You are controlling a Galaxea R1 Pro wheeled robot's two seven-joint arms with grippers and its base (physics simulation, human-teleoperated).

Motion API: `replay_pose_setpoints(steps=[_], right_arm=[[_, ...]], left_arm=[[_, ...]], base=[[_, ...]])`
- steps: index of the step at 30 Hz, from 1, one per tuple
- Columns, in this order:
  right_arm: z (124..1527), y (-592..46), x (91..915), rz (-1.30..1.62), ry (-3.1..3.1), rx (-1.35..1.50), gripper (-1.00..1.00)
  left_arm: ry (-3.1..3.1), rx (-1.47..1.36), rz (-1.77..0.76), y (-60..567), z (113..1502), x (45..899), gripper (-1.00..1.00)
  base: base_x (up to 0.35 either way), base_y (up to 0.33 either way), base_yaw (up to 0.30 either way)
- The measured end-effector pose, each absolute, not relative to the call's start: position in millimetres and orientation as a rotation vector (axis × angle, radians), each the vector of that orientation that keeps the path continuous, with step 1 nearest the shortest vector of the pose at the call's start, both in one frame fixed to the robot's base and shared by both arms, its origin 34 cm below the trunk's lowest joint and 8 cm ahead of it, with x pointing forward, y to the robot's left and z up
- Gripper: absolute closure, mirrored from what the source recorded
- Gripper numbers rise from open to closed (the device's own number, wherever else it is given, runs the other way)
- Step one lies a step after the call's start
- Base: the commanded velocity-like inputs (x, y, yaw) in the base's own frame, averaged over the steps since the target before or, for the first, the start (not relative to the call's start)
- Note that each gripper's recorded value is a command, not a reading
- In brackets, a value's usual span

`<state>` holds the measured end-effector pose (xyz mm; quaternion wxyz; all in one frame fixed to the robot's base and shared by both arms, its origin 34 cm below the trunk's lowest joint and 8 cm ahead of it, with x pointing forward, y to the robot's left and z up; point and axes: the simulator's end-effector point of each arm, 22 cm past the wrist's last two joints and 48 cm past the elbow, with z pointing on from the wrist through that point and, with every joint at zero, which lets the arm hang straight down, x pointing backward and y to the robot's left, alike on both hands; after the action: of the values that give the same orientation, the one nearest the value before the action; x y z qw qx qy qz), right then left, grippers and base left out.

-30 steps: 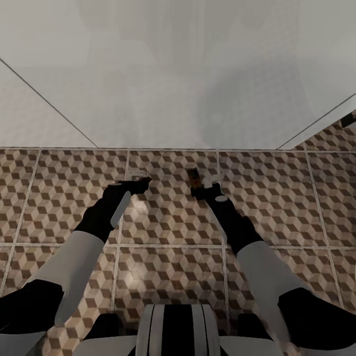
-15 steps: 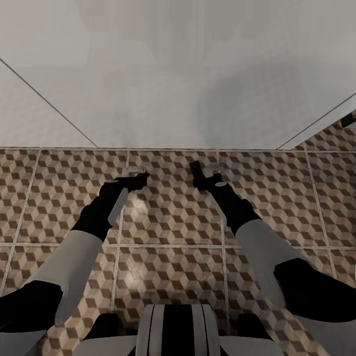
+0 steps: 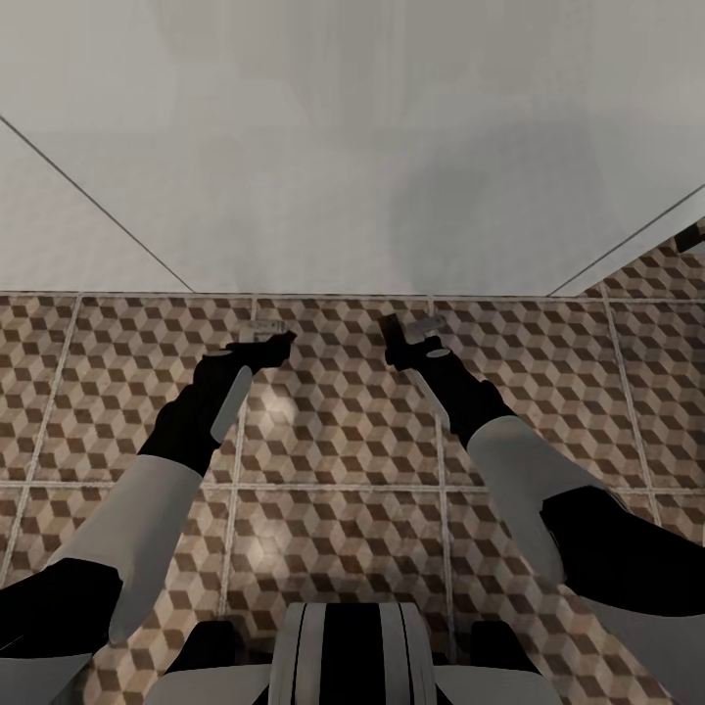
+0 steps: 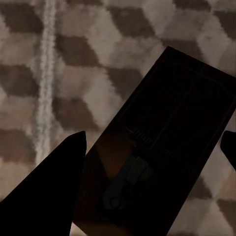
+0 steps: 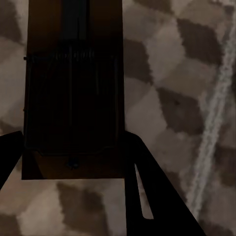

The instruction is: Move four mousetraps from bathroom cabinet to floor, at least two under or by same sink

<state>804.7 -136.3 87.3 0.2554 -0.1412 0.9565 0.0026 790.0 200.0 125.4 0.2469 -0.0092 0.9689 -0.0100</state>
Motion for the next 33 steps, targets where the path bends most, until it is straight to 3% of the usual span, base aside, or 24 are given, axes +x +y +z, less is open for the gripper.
replay_pose_setpoints(steps=[33], right_arm=[[97,-124,816,0.038,2.542,-0.375,1.00]], left_arm=[[2.549,-0.140,-0.009,237,156,819,1.00]], base=[[0.000,0.000,0.000]])
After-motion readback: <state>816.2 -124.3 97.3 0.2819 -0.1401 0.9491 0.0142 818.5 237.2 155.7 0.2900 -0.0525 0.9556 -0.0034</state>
